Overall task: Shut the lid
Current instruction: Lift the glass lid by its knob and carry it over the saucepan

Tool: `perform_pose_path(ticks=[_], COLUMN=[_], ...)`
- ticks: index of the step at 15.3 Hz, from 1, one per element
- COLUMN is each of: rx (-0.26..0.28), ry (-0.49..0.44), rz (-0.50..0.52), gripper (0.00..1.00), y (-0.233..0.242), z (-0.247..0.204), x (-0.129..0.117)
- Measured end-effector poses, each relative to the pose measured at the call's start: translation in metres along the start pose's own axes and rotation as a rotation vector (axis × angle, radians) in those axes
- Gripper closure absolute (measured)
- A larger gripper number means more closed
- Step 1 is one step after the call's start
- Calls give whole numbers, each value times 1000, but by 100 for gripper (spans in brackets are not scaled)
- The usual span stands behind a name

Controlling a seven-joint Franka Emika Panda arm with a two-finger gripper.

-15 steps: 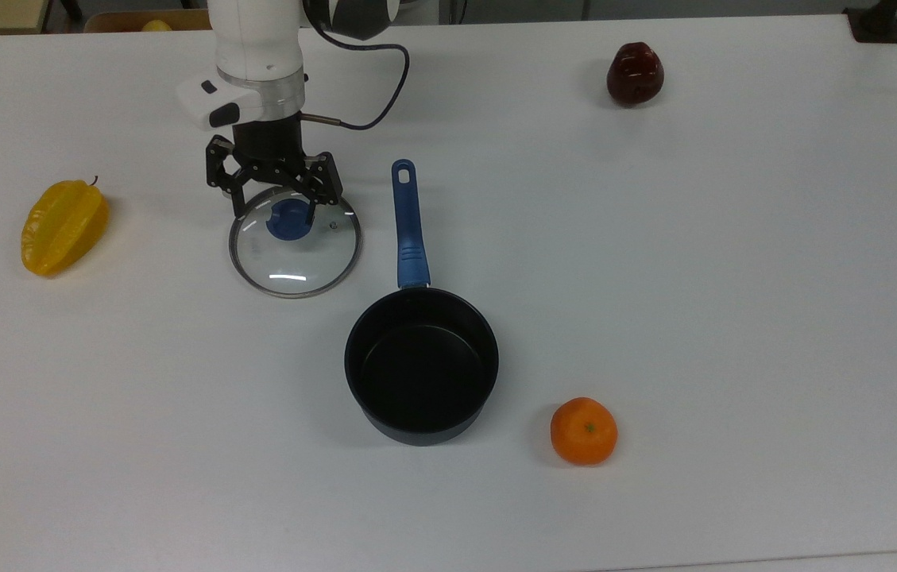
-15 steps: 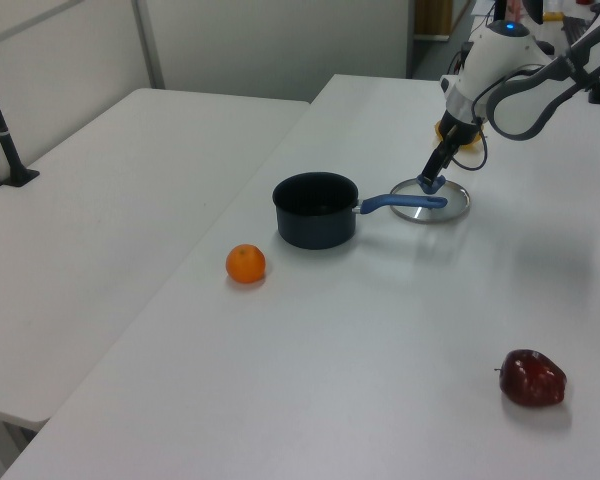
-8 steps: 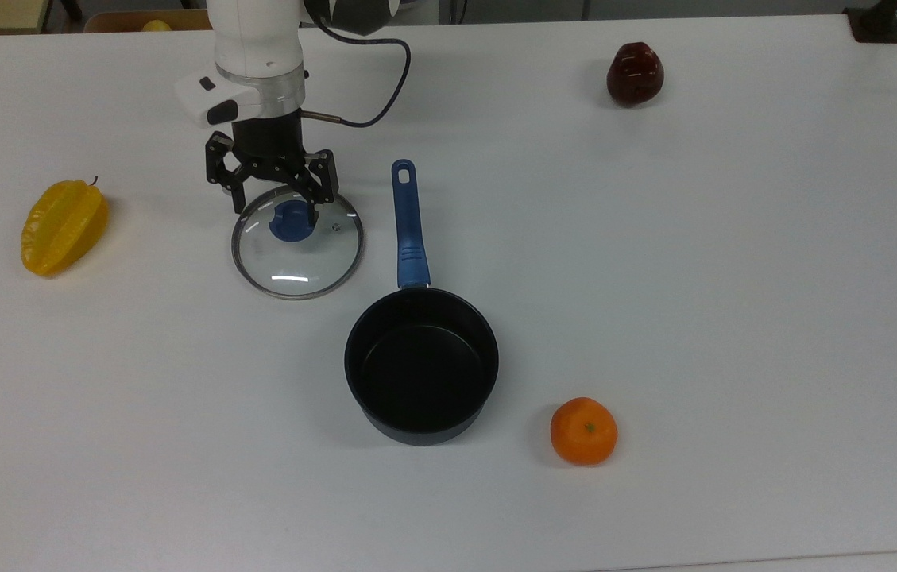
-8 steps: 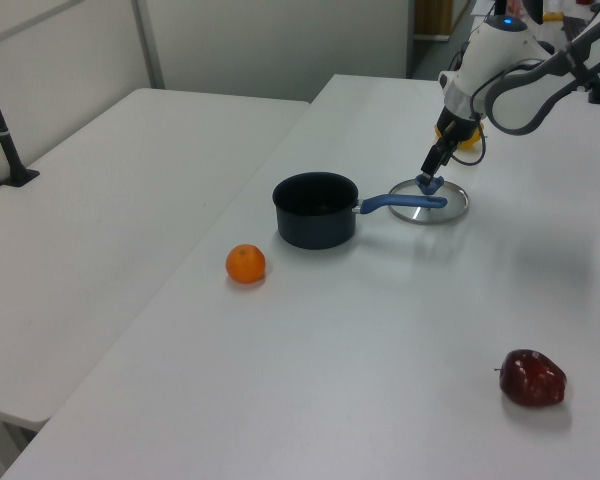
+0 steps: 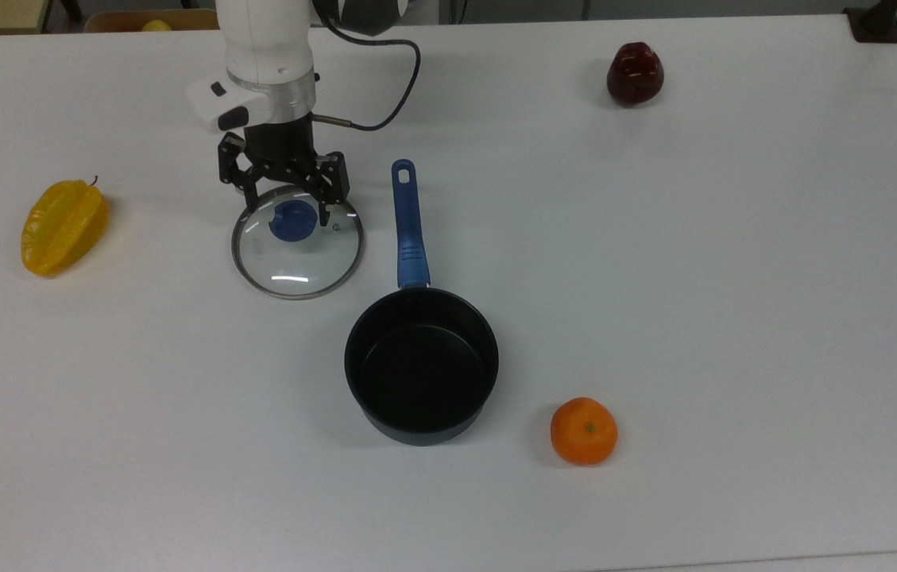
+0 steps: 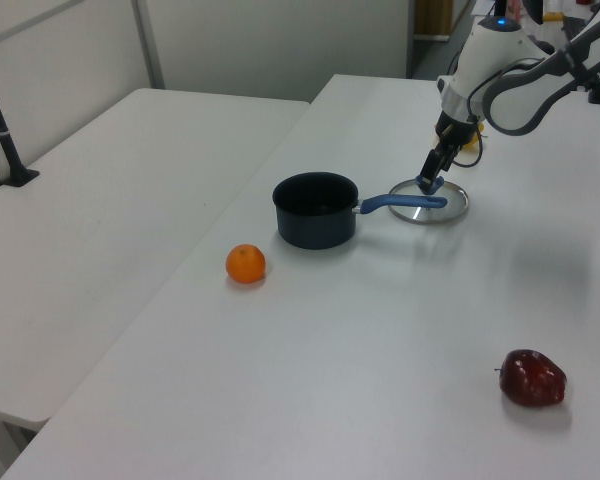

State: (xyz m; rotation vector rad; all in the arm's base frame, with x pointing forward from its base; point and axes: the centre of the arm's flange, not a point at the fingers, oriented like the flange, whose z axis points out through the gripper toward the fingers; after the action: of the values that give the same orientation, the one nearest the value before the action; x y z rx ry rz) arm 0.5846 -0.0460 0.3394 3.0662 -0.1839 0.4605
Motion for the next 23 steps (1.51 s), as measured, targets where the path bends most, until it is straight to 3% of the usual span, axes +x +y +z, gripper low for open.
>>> perform_pose_path(ticks=[4,5,6,7,12,20,23], rx=[0,0,0,0,-7,-26,-18], ry=[-6,-5,-5,-3,-20,-89,-50], rz=[1,1,1,3,37,58,25], gripper=[8,16,33,40,40,40,40], y=[-1,-1,-1,-1,5,11,-13], z=[3,3,3,2,-16,-117,-143], x=[-1,-1,-1,0,21,98,129])
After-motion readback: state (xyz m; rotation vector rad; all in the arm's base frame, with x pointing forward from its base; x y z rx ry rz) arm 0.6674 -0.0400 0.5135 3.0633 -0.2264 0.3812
